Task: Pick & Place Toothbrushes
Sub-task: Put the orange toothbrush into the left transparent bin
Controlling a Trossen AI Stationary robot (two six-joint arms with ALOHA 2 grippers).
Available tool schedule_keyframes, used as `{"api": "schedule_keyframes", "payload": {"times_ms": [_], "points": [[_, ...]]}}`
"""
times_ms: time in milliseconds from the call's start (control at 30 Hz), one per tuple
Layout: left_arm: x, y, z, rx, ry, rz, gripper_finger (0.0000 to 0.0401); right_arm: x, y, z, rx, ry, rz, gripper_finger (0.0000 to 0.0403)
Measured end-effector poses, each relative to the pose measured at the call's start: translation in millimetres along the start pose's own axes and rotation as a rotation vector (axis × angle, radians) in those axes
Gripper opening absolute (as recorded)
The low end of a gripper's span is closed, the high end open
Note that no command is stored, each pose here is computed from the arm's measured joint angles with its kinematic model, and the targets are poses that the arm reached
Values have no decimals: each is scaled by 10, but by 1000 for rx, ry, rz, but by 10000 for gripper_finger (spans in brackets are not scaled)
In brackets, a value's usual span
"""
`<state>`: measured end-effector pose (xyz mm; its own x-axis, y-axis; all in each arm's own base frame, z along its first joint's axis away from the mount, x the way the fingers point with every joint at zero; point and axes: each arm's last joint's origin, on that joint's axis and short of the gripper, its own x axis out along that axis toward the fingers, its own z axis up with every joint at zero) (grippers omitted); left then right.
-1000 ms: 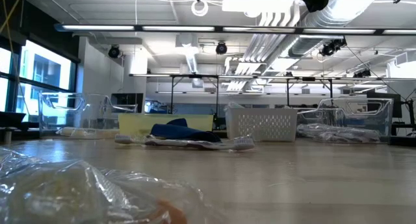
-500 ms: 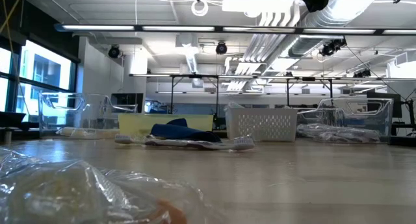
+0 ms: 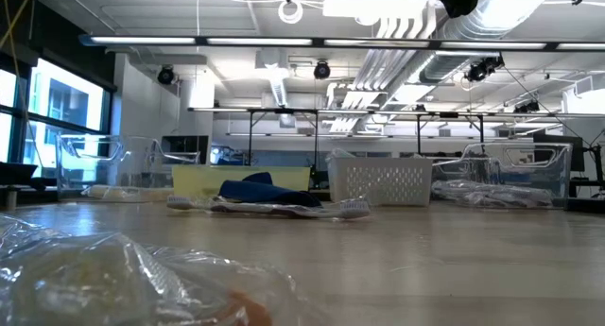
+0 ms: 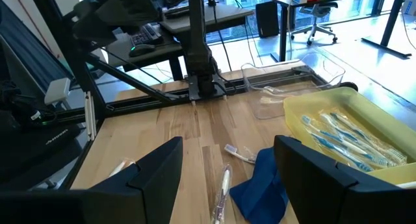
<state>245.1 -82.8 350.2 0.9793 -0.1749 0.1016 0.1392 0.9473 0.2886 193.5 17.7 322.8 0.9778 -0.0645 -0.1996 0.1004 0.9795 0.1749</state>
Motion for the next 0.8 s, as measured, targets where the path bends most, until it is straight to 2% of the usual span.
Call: {"api": "schedule_keyframes", "payload": {"times_ms": [367,600,800], "points": [[-5,-34,8,-3,8,21,152,0,2,0,0,1,6,234],[94,-65,-42,-7,-11,27,152,0,2,-1,0,2,8,234],[179,-105,-112,-8,-9,25,152,0,20,-6,0,16,68,234]]}}
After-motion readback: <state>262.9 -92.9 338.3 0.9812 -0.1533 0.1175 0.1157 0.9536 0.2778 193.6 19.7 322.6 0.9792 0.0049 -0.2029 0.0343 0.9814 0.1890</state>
